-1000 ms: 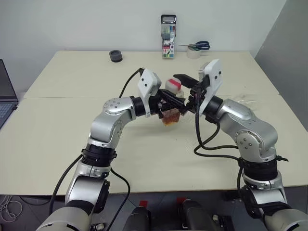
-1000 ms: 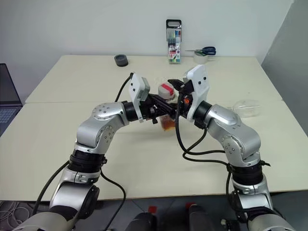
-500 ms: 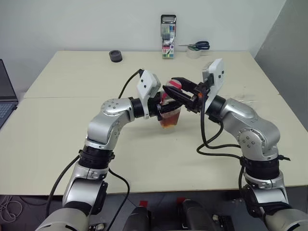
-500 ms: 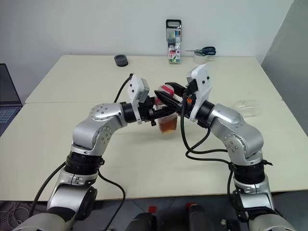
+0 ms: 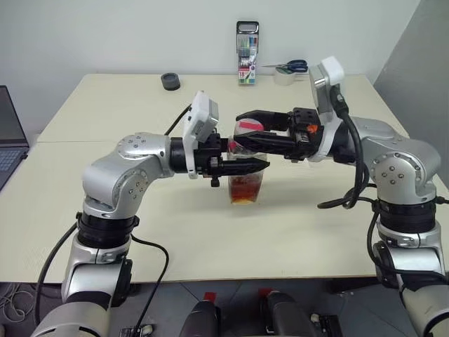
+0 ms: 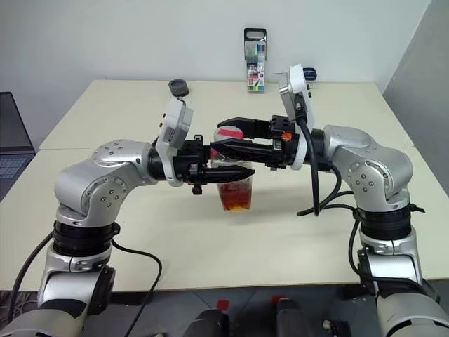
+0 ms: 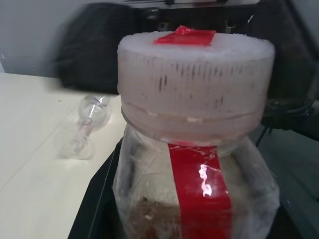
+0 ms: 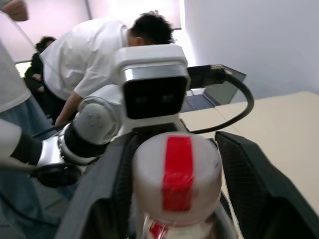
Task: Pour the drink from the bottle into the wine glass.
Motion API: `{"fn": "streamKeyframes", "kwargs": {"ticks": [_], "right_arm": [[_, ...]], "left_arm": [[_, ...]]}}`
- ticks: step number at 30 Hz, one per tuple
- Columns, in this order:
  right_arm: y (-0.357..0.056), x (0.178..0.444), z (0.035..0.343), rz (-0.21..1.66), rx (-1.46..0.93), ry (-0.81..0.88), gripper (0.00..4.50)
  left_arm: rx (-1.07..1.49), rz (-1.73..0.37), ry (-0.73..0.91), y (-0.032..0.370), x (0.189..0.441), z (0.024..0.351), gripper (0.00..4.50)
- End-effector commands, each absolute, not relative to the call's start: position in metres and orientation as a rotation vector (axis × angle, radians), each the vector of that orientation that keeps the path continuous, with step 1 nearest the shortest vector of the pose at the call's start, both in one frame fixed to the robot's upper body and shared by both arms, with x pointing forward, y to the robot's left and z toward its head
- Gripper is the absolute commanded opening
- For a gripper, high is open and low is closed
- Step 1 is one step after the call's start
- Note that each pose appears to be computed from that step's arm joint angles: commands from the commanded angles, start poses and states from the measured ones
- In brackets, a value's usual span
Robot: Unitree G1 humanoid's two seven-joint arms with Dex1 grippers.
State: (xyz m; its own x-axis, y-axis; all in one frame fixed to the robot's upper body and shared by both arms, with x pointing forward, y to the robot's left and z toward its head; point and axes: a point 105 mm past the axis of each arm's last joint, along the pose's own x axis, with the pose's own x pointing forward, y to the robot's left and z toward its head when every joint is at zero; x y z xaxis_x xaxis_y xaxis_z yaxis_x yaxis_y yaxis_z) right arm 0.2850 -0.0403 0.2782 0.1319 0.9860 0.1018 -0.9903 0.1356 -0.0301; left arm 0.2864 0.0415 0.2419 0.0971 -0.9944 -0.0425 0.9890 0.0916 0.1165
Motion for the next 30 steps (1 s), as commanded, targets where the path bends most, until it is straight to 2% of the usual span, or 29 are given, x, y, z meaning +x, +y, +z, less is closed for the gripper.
{"fn": "streamKeyframes", "kwargs": {"ticks": [1,3,9,15,22,30], "right_arm": [[-0.051,0.275,0.279,1.331,0.059,-0.148,3.90],[-0.057,0.273,0.275,1.233,0.027,-0.166,4.47],[-0.068,0.271,0.288,0.987,0.052,-0.241,4.47],[-0.054,0.267,0.294,0.932,0.043,-0.270,4.47],[-0.046,0.278,0.280,0.913,0.014,-0.211,4.47],[-0.043,0.290,0.288,0.886,0.057,-0.231,4.47]], "left_arm": [[0.165,-1.427,-0.131,0.043,0.284,0.248,1.84],[0.149,-1.390,-0.132,0.046,0.288,0.246,1.84],[0.116,-1.305,-0.149,0.048,0.306,0.244,1.84],[0.114,-1.296,-0.169,0.043,0.316,0.246,1.84],[0.131,-1.310,-0.184,0.038,0.321,0.251,1.84],[0.156,-1.310,-0.178,0.041,0.320,0.253,1.84]]}}
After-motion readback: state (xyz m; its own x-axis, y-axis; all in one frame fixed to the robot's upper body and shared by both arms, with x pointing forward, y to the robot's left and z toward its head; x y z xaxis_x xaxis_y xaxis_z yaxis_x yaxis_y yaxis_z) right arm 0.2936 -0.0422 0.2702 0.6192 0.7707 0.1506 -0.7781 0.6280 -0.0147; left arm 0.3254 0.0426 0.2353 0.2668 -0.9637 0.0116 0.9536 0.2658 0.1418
